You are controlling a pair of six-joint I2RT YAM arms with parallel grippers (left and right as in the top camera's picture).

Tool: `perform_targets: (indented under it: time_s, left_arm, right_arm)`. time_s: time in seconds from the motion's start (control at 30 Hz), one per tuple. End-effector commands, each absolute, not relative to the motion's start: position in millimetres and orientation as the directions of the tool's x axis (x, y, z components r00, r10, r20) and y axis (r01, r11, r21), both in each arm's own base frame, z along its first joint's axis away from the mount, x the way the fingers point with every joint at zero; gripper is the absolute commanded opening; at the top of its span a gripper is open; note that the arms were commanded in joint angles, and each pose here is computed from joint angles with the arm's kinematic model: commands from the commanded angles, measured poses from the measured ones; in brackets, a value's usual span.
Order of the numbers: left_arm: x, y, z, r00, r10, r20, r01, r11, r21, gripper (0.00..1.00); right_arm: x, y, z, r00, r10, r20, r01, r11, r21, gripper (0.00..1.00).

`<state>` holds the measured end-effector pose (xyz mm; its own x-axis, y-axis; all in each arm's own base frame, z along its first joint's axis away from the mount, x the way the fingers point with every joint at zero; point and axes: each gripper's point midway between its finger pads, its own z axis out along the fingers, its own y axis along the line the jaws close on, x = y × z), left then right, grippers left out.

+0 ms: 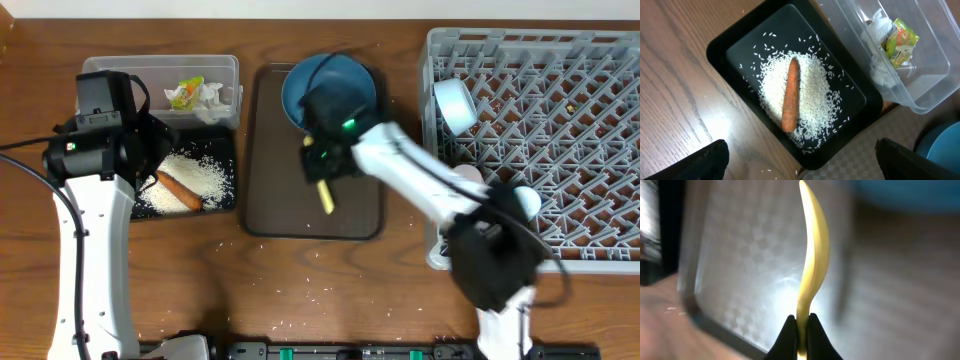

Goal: Sort waste into correct bins and load items into the dishwasher rack
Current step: 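Grasp the yellow spoon with the right gripper and lift it, then place the yellow spoon into the dish rack with the right gripper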

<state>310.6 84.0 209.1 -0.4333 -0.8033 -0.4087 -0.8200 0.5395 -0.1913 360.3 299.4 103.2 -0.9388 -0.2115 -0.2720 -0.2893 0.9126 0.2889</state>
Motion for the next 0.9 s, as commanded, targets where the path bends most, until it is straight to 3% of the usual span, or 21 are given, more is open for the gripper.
perform_targets:
  time_s: [0.0,0.17,0.3,0.63,0.87]
  left_arm:
    - [312,87,215,-0.426,-0.8,-0.423,-0.82,0.539,-0.194,0.96]
    - [312,87,215,-0.426,-0.8,-0.423,-0.82,0.539,-0.194,0.96]
    - [312,87,215,-0.426,-0.8,-0.423,-0.82,0.539,-0.194,0.96]
    - [312,87,215,-0.426,-0.8,-0.423,-0.82,0.539,-0.194,0.96]
    - [312,87,215,-0.426,-0.8,-0.423,-0.82,0.539,-0.194,0.96]
  right_arm:
    - [397,235,216,-0.836,-0.126,-0.534,-0.278,0.936,0.215,0.01]
    - [411,105,266,-0.775,0.073,-0.627,0.034,0.997,0.073,0.01]
    - [403,33,260,-0.772,0.292,-0.565,0.277,0.954,0.114,0.01]
    - [395,-17,241,-0.761,0.362,-0.538,0.405,0.913,0.043,0.01]
    - [370,-67,215,-0.613,0.617,-0.493,0.696,0.718,0.033,0.01]
